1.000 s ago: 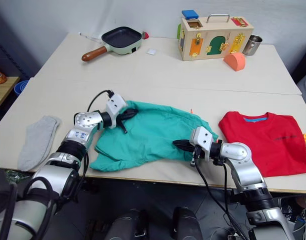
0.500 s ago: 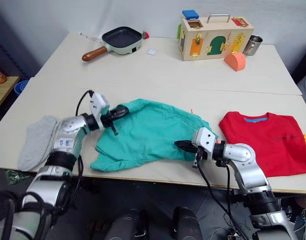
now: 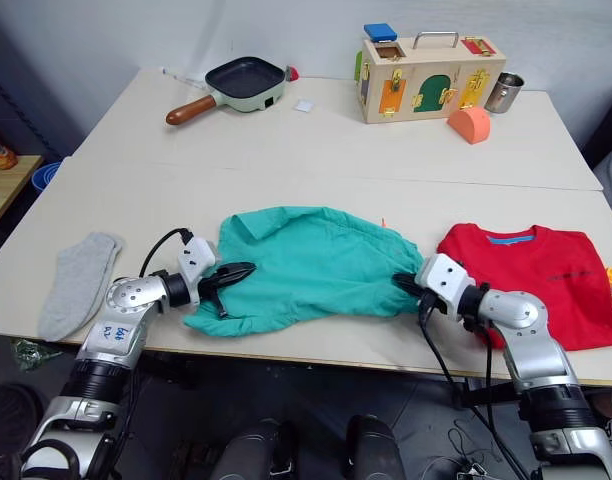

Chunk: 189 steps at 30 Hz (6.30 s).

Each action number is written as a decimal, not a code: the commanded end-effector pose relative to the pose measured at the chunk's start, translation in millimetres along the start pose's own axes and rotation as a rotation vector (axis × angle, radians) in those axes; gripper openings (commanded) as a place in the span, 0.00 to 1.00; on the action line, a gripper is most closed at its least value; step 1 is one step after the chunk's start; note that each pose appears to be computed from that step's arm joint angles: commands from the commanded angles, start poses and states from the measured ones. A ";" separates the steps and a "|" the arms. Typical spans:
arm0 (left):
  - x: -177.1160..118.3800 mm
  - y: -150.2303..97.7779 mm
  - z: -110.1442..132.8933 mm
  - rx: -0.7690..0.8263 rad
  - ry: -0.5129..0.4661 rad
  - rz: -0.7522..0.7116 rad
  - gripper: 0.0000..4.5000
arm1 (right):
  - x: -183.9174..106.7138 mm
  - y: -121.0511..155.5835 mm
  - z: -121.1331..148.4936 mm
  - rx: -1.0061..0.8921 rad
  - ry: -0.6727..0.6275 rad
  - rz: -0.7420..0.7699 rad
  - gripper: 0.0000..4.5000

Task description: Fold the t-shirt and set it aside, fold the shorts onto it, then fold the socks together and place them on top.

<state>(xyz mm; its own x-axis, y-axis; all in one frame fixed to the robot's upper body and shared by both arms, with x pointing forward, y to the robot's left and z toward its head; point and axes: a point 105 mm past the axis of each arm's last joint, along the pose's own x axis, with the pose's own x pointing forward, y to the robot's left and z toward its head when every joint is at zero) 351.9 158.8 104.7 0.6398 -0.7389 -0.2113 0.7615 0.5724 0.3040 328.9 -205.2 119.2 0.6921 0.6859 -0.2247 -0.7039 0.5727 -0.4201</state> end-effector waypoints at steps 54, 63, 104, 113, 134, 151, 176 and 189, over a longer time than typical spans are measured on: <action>67.9 -14.9 23.4 -0.050 -0.129 -0.225 0.00 | 37.1 -29.0 21.2 1.051 -0.401 -0.722 0.00; 57.7 -4.5 30.4 -0.068 -0.100 -0.051 0.00 | 32.3 -17.0 108.4 0.185 -0.475 -0.444 0.00; -80.6 8.4 92.1 -0.236 -0.201 -0.174 0.00 | 95.0 70.5 136.8 0.321 -0.418 0.531 0.54; 16.1 8.9 69.7 -0.159 -0.183 -0.135 0.00 | 142.8 96.0 66.0 0.080 -0.189 0.377 0.02; 43.7 28.7 68.6 -0.041 -0.336 -0.062 0.00 | 74.0 100.0 96.9 0.251 -0.359 0.634 0.02; -4.1 -20.3 7.0 -0.128 -0.062 -0.076 0.00 | 129.3 47.9 53.4 0.299 -0.072 0.306 0.02; -14.1 -13.7 12.1 -0.072 -0.220 -0.086 0.00 | 158.3 30.7 78.8 0.622 0.264 0.378 1.00; -14.9 -20.3 10.7 -0.079 -0.223 -0.095 0.00 | 142.7 -0.5 73.9 0.664 0.272 0.320 1.00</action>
<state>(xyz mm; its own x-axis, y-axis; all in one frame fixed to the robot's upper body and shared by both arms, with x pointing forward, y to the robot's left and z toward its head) 328.5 158.1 110.0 0.5467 -0.8367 -0.0322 0.8222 0.5292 0.2097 417.1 -81.0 151.0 0.4078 0.7627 -0.5019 -0.7690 0.5833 0.2616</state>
